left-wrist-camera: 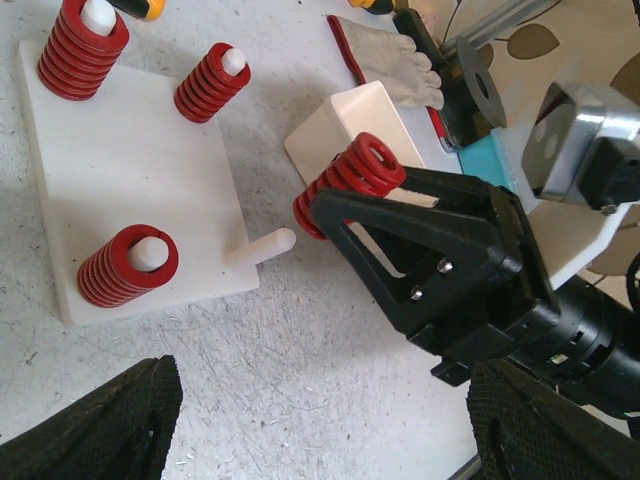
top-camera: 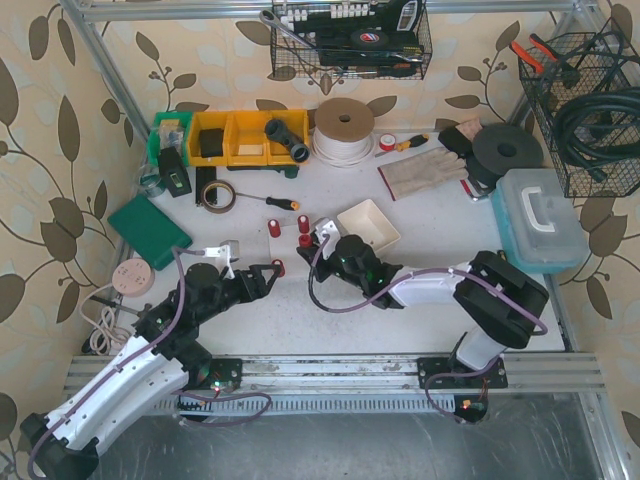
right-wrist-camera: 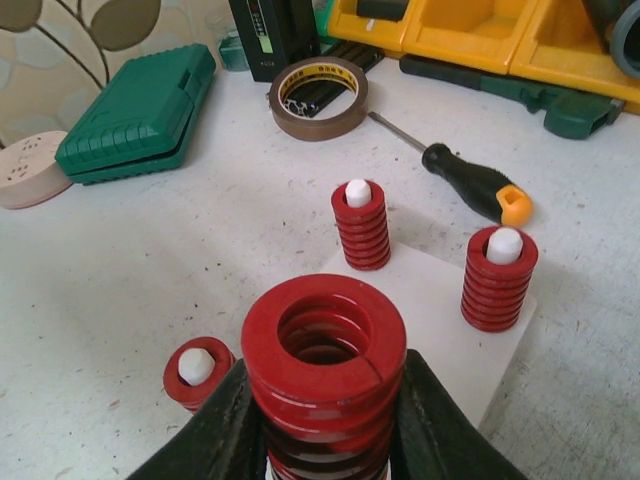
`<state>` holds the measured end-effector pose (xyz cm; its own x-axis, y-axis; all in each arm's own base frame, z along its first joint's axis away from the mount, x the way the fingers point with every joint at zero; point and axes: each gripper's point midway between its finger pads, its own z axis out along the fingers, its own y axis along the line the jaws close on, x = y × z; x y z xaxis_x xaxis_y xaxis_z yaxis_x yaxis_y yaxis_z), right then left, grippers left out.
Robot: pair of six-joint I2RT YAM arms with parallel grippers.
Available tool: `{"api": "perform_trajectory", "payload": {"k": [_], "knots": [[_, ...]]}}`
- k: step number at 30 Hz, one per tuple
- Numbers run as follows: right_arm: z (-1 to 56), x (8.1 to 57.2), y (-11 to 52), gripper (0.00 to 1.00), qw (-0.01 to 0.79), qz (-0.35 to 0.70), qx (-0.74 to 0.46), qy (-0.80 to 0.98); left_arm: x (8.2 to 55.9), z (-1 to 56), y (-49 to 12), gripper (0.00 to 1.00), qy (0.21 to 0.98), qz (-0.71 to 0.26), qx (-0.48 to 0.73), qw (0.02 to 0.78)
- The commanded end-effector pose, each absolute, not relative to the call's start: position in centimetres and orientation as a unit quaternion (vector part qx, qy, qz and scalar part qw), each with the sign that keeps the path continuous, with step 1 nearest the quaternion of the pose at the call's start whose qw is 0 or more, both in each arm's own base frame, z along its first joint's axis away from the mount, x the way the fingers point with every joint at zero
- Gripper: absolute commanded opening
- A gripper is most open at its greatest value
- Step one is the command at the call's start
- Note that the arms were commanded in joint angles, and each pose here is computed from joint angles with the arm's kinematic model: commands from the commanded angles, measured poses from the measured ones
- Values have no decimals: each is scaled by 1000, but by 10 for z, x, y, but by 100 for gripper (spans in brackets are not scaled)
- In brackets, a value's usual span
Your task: Install the large spring
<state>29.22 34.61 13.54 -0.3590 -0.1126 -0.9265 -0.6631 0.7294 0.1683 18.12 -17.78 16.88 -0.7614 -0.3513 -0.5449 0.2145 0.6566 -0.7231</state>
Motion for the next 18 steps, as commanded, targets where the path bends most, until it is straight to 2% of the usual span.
{"api": "perform_trajectory", "payload": {"k": [1,18], "knots": [[132,293,348,0,519,282,-232,773,187,175,-176,81,836,-415,-51,356],[106,292,343,0,514,277,-227,779,189,174,-175,81,835,-412,-57,359]]}}
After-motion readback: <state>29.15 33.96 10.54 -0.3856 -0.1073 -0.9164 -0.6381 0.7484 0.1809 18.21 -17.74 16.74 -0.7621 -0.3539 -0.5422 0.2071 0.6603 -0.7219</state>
